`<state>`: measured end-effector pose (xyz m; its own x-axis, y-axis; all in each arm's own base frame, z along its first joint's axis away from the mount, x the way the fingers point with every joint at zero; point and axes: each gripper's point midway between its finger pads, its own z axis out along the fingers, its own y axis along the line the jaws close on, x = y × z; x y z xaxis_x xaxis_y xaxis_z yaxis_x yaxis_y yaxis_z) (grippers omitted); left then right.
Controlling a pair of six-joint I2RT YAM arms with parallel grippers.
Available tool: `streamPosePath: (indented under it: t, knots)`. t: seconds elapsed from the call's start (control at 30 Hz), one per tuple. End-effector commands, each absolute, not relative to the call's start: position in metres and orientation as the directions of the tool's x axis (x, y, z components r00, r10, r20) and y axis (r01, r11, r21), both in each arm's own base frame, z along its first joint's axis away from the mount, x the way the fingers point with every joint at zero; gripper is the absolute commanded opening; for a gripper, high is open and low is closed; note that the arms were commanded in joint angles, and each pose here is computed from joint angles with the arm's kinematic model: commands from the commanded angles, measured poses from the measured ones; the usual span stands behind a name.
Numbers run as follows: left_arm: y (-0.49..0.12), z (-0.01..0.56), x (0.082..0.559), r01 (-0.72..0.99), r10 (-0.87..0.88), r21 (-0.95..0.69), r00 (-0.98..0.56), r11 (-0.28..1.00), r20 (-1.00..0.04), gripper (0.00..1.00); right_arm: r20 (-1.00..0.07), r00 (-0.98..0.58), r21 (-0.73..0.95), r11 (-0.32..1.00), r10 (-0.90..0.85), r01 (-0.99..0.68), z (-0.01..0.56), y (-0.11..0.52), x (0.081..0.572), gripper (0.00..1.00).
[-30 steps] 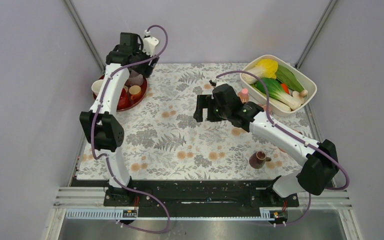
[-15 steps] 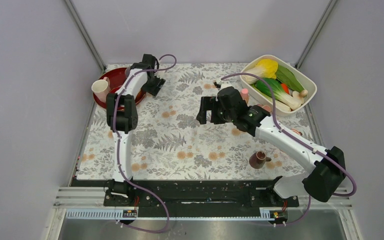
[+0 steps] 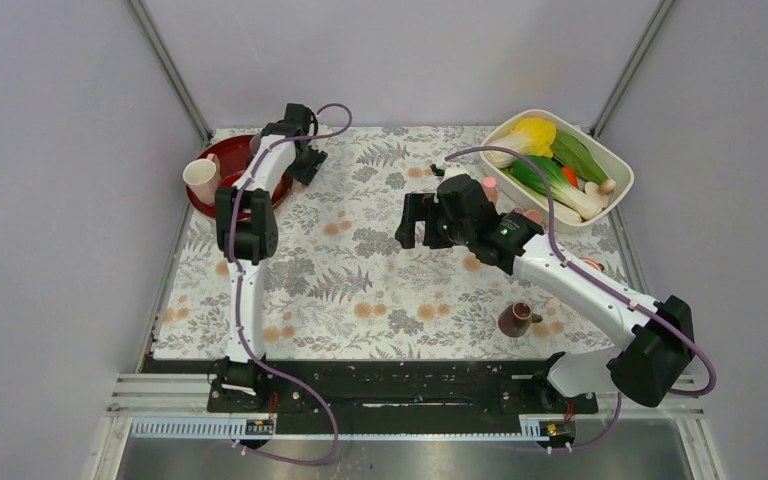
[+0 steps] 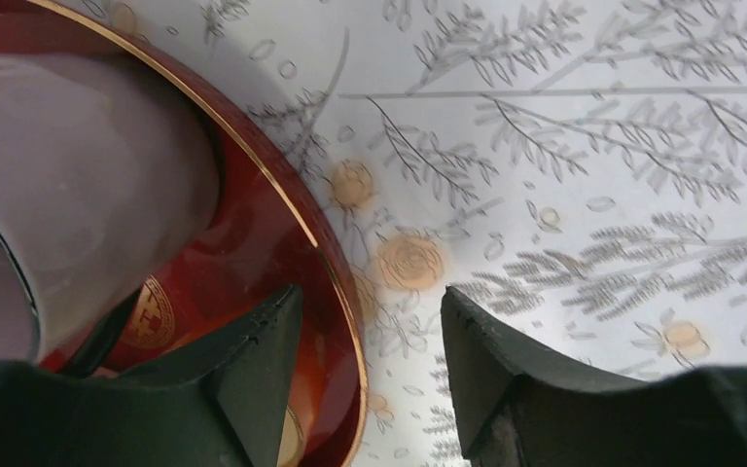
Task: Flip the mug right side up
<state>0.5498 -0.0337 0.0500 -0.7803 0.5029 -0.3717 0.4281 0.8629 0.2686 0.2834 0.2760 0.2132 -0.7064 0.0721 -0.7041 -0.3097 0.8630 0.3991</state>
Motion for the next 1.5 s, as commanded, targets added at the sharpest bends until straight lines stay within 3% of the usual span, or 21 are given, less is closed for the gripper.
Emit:
streamPosePath:
  t: [0.0,0.2,0.43,0.67,1.03,1.2,1.37,1.47]
  knots:
    - [-0.015,0.048,0.568,0.383,0.481,0.306,-0.79,0.872,-0.38,0.56,-0.732,-0.676,0.4,0.856,0.084,-0.327,0.23,0.277,0.284,0.99]
    - [-0.023,0.035,0.558,0.429,0.508,0.28,-0.785,0.859,-0.355,0.43,-0.736,-0.672,0.394,0.858,0.078,-0.331,0.233,0.278,0.286,0.99]
    - [-0.035,0.036,0.519,0.518,0.57,0.239,-0.763,0.821,-0.305,0.11,-0.738,-0.672,0.381,0.863,0.068,-0.332,0.233,0.278,0.287,0.99]
    - [-0.049,0.038,0.452,0.642,0.64,0.098,-0.713,0.76,-0.286,0.0,-0.737,-0.672,0.377,0.865,0.065,-0.33,0.23,0.276,0.286,0.99]
    - [-0.018,0.023,0.32,0.858,0.837,-0.099,-0.513,0.504,-0.192,0.0,-0.756,-0.652,0.351,0.878,0.06,-0.326,0.225,0.263,0.282,0.99]
    - [0.009,0.019,0.29,0.867,0.856,-0.134,-0.496,0.479,-0.147,0.01,-0.759,-0.648,0.351,0.877,0.061,-0.328,0.225,0.263,0.282,1.0]
    - [0.021,0.022,0.277,0.876,0.866,-0.125,-0.481,0.467,-0.137,0.1,-0.76,-0.647,0.351,0.876,0.059,-0.332,0.226,0.263,0.282,0.99]
    - [0.024,0.029,0.28,0.876,0.864,-0.1,-0.482,0.472,-0.143,0.22,-0.759,-0.649,0.32,0.894,0.044,-0.314,0.223,0.255,0.28,0.99]
